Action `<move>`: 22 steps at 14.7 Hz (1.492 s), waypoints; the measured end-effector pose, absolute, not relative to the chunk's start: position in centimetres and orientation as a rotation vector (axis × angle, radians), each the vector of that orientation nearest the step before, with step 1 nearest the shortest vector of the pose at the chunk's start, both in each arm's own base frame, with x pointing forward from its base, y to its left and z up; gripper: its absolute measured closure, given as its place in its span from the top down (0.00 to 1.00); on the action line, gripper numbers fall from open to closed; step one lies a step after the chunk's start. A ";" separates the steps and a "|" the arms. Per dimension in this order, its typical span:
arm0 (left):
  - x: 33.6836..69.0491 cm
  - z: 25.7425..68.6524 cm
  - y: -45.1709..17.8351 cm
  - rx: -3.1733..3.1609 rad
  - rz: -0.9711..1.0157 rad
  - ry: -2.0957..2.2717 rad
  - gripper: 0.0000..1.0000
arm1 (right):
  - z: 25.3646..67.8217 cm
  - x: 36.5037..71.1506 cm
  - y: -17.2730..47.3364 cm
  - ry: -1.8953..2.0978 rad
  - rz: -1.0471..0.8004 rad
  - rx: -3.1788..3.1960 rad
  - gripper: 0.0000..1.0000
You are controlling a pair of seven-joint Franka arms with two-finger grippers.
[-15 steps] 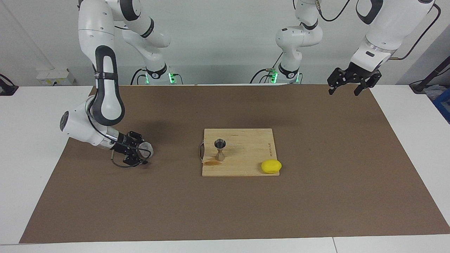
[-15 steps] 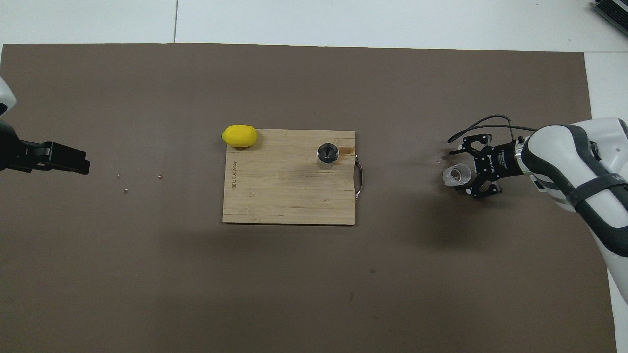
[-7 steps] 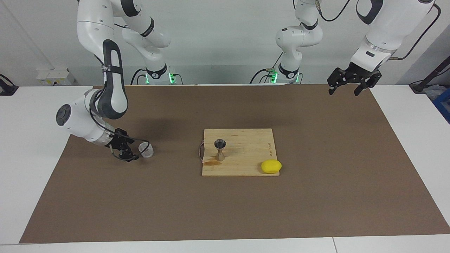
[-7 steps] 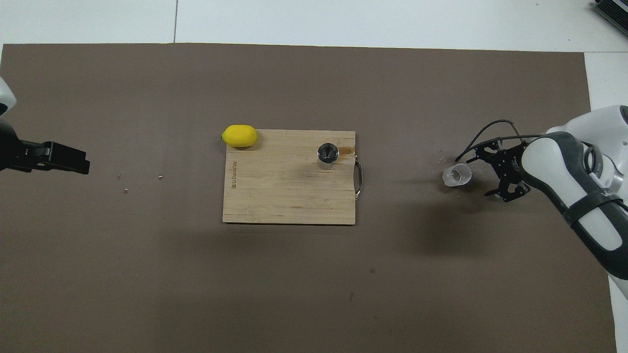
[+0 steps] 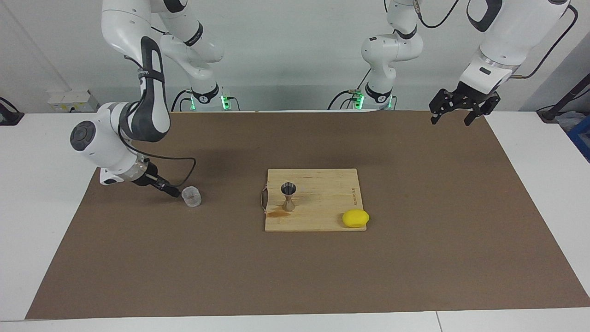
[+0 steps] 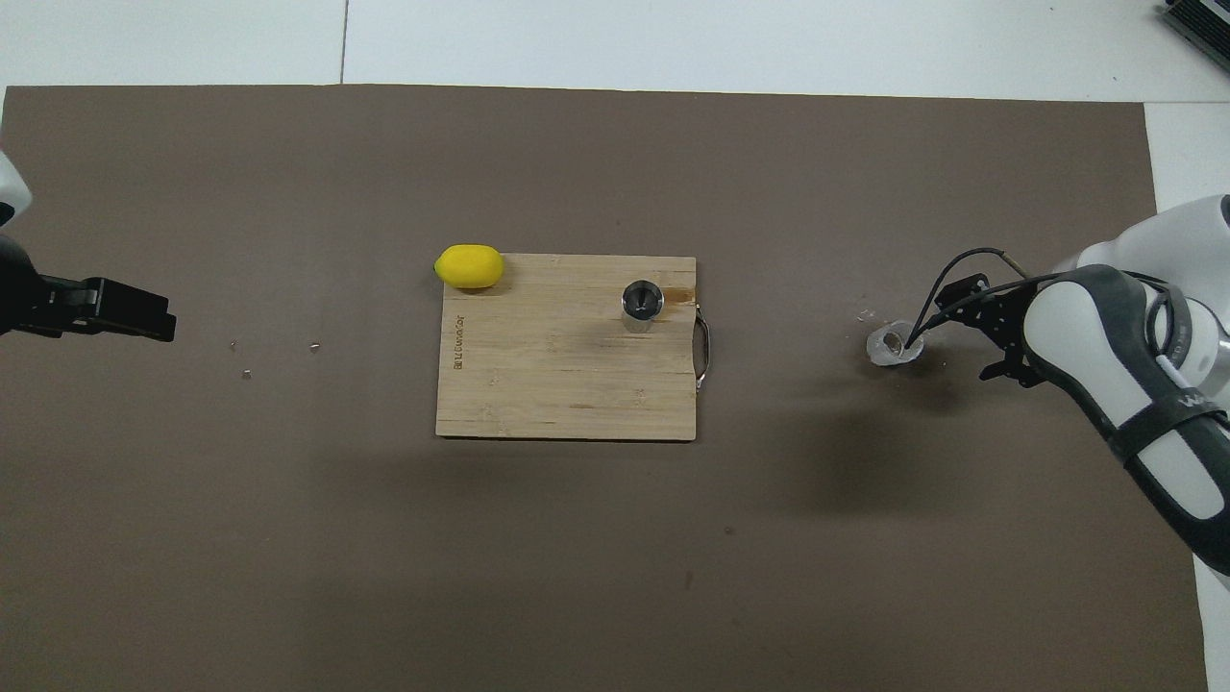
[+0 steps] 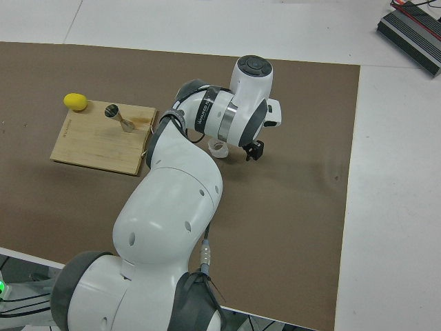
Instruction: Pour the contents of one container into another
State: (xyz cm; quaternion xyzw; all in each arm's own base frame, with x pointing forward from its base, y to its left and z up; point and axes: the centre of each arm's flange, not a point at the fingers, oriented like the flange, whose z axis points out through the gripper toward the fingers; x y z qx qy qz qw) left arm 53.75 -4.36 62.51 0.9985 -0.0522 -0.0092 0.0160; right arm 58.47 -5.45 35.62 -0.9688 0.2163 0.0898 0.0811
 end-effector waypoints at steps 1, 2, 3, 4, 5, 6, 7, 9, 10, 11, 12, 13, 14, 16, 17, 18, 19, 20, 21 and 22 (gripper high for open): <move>53.7 62.5 -4.4 3.105 -0.029 -0.162 1.00 | 36.9 58.5 -4.6 0.535 0.258 -2.917 1.00; 53.7 62.5 -4.4 3.105 -0.029 -0.162 1.00 | 38.2 58.6 -3.3 0.437 0.255 -2.943 1.00; 53.7 62.5 -4.4 3.105 -0.029 -0.162 1.00 | 39.4 58.7 -1.8 0.361 0.252 -2.974 1.00; 53.7 62.5 -4.4 3.105 -0.029 -0.162 1.00 | 40.8 58.8 0.0 0.296 0.241 -3.004 1.00; 53.7 62.5 -4.4 3.105 -0.029 -0.162 1.00 | 42.2 58.8 1.8 0.240 0.219 -3.023 1.00; 53.7 62.5 -4.4 3.105 -0.029 -0.162 1.00 | 43.8 58.7 3.2 0.192 0.184 -3.039 1.00; 53.7 62.5 -4.4 3.105 -0.029 -0.162 1.00 | 45.6 58.3 4.4 0.151 0.145 -3.054 1.00; 53.7 62.5 -4.4 3.105 -0.029 -0.162 1.00 | 49.0 57.3 5.4 0.111 0.094 -3.071 1.00; 53.7 62.5 -4.4 3.105 -0.029 -0.162 1.00 | 50.9 56.9 5.3 0.107 0.079 -3.074 1.00; 53.7 62.5 -4.4 3.105 -0.029 -0.162 1.00 | 52.8 56.6 5.1 0.106 0.064 -3.080 1.00; 53.7 62.5 -4.4 3.105 -0.029 -0.162 1.00 | 54.7 56.5 4.7 0.107 0.043 -3.093 1.00; 53.7 62.5 -4.4 3.105 -0.028 -0.162 1.00 | 56.6 56.6 4.2 0.108 0.014 -3.115 1.00; 53.7 62.5 -4.4 3.105 -0.029 -0.162 1.00 | 58.0 56.7 3.7 0.110 -0.014 -3.140 1.00; 53.7 62.5 -4.4 3.105 -0.028 -0.162 1.00 | 59.9 56.7 3.0 0.121 -0.036 -3.161 1.00; 53.7 62.5 -4.4 3.105 -0.029 -0.162 1.00 | 60.4 56.6 2.8 0.128 -0.026 -3.162 1.00; 53.7 62.5 -4.4 3.105 -0.028 -0.162 1.00 | 60.7 56.5 2.6 0.140 -0.018 -3.162 1.00; 53.7 62.5 -4.4 3.105 -0.029 -0.162 1.00 | 61.1 56.4 2.6 0.157 -0.006 -3.161 1.00; 53.7 62.5 -4.4 3.105 -0.029 -0.162 1.00 | 61.4 56.2 2.5 0.173 0.018 -3.155 1.00; 53.7 62.5 -4.4 3.105 -0.028 -0.162 1.00 | 61.6 56.1 2.3 0.188 0.047 -3.148 1.00; 53.7 62.5 -4.4 3.105 -0.028 -0.162 1.00 | 61.6 56.0 2.0 0.200 0.074 -3.141 1.00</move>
